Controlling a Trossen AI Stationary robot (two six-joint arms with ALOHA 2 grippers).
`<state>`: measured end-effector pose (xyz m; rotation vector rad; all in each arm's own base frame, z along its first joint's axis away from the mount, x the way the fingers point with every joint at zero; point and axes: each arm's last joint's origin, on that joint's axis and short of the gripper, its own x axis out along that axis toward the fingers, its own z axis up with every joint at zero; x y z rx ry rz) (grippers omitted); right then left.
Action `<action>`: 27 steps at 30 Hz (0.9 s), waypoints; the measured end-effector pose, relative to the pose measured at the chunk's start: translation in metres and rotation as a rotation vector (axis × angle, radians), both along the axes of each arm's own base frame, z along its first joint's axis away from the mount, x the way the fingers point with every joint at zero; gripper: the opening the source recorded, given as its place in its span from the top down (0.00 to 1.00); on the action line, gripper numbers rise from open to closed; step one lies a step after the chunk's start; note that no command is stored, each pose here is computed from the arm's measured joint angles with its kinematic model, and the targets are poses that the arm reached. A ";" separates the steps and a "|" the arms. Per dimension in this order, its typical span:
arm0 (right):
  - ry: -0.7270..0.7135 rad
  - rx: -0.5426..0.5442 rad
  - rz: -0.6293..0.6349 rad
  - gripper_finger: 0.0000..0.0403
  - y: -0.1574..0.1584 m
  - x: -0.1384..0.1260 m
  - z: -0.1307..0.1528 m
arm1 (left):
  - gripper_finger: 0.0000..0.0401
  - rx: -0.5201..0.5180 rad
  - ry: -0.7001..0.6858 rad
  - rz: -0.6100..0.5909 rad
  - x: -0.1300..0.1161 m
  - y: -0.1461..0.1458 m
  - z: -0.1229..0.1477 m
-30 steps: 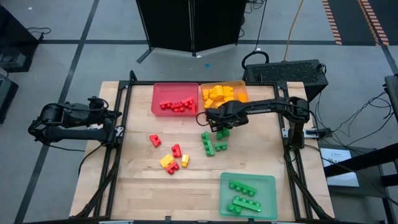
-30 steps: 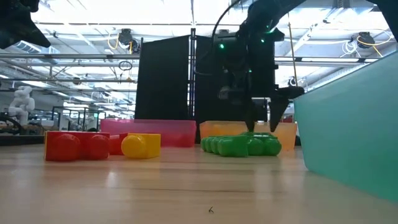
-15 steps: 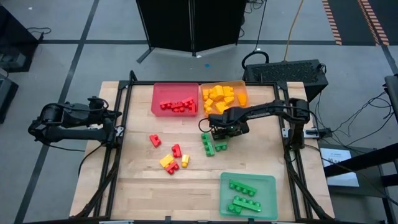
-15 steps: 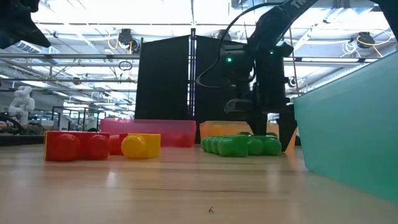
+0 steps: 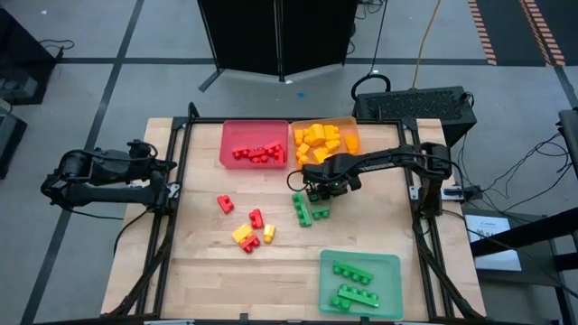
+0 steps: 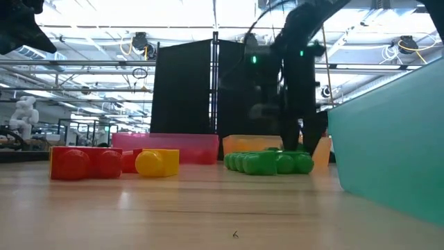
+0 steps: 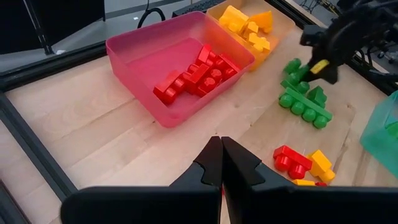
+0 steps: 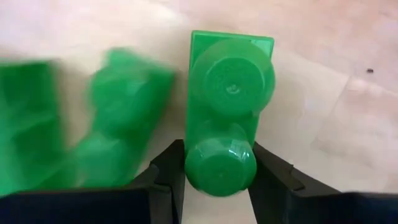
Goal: Sort blocks
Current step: Put the green game piece into the green bin
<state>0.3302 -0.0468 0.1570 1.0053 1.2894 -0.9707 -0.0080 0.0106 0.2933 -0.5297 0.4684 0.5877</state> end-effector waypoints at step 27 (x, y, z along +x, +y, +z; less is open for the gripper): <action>-0.073 0.087 0.060 0.72 0.263 -0.105 0.098 | 1.00 -0.020 -0.015 0.016 0.000 0.000 0.000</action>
